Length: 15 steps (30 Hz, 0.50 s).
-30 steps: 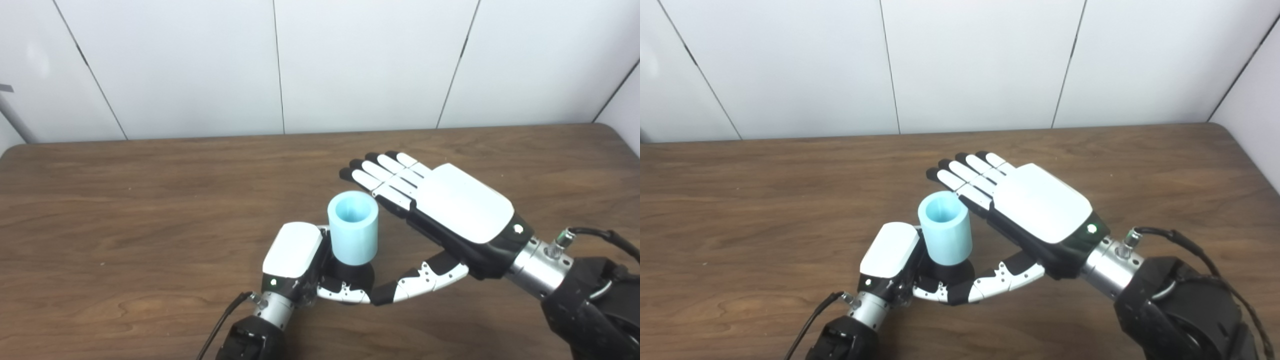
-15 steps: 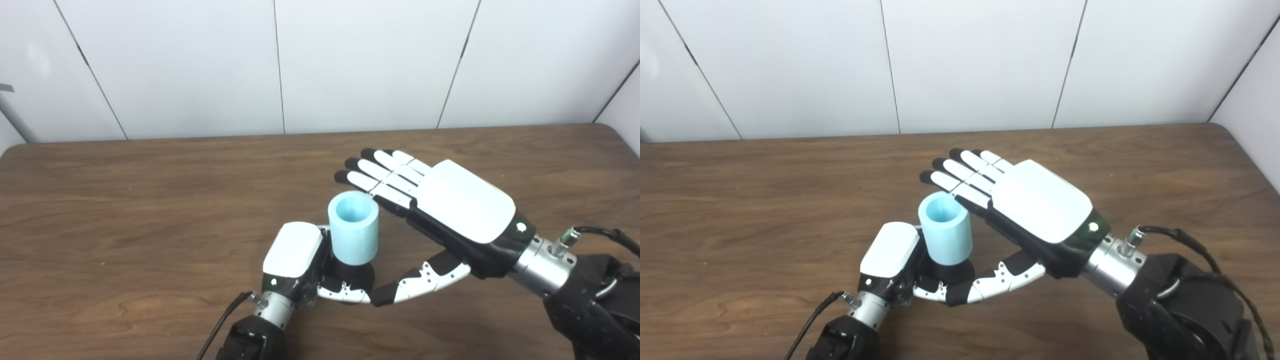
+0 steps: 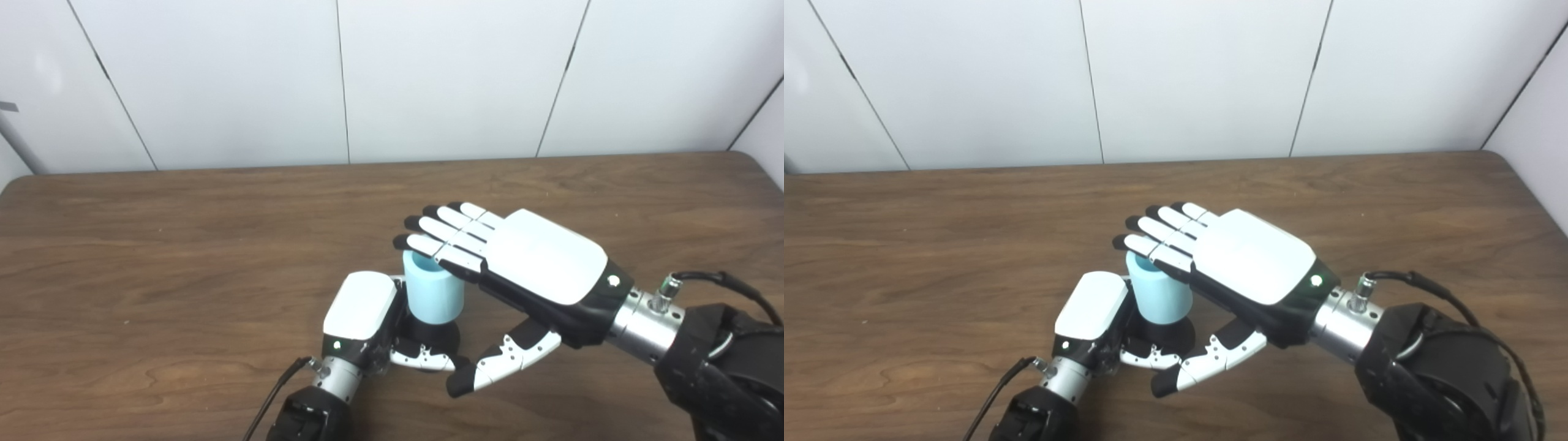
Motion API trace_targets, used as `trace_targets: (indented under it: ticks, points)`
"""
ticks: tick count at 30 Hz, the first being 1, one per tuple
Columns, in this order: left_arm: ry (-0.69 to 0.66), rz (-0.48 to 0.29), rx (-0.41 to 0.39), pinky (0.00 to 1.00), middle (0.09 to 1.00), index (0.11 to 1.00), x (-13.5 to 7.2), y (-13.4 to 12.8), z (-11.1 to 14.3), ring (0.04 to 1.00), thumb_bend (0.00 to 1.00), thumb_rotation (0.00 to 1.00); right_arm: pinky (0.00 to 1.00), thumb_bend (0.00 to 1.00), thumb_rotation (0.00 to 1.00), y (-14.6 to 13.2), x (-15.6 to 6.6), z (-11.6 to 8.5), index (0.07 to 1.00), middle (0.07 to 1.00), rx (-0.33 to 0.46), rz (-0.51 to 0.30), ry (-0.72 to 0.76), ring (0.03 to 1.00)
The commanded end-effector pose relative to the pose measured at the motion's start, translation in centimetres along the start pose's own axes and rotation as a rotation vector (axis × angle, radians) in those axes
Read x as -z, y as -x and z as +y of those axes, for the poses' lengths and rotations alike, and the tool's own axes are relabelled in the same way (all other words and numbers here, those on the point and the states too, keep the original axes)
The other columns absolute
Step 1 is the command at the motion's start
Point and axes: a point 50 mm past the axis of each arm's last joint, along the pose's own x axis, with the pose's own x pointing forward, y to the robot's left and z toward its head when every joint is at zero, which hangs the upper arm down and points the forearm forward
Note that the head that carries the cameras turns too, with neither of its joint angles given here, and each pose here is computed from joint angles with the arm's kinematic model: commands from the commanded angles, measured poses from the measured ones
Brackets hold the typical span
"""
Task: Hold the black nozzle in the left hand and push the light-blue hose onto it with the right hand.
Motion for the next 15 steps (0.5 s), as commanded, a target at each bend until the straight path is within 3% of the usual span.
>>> trace_targets:
  ticks: [1,5,10,15]
  points:
    - [-0.031,0.088,0.136,0.36,0.434,0.495,1.4,1.1,-2.0,0.444,0.53,0.00,0.98,0.67,1.00,0.1,-0.2,-1.0,0.969,1.000,0.027,-0.008,0.043,1.000]
    - [-0.025,0.087,0.136,0.36,0.433,0.495,1.4,1.1,-1.9,0.442,0.52,0.00,0.98,0.67,1.00,0.1,-0.2,-0.8,0.966,1.000,0.009,-0.002,0.035,1.000]
    - [-0.034,0.081,0.134,0.36,0.428,0.496,1.5,1.1,-2.0,0.443,0.52,0.00,1.00,0.68,1.00,0.1,0.0,-0.4,0.978,1.000,-0.083,0.038,0.056,1.000]
    - [-0.032,0.079,0.129,0.36,0.425,0.494,1.6,1.1,-1.9,0.434,0.52,0.00,1.00,0.69,1.00,0.3,0.1,0.0,0.981,1.000,-0.122,0.058,0.042,1.000]
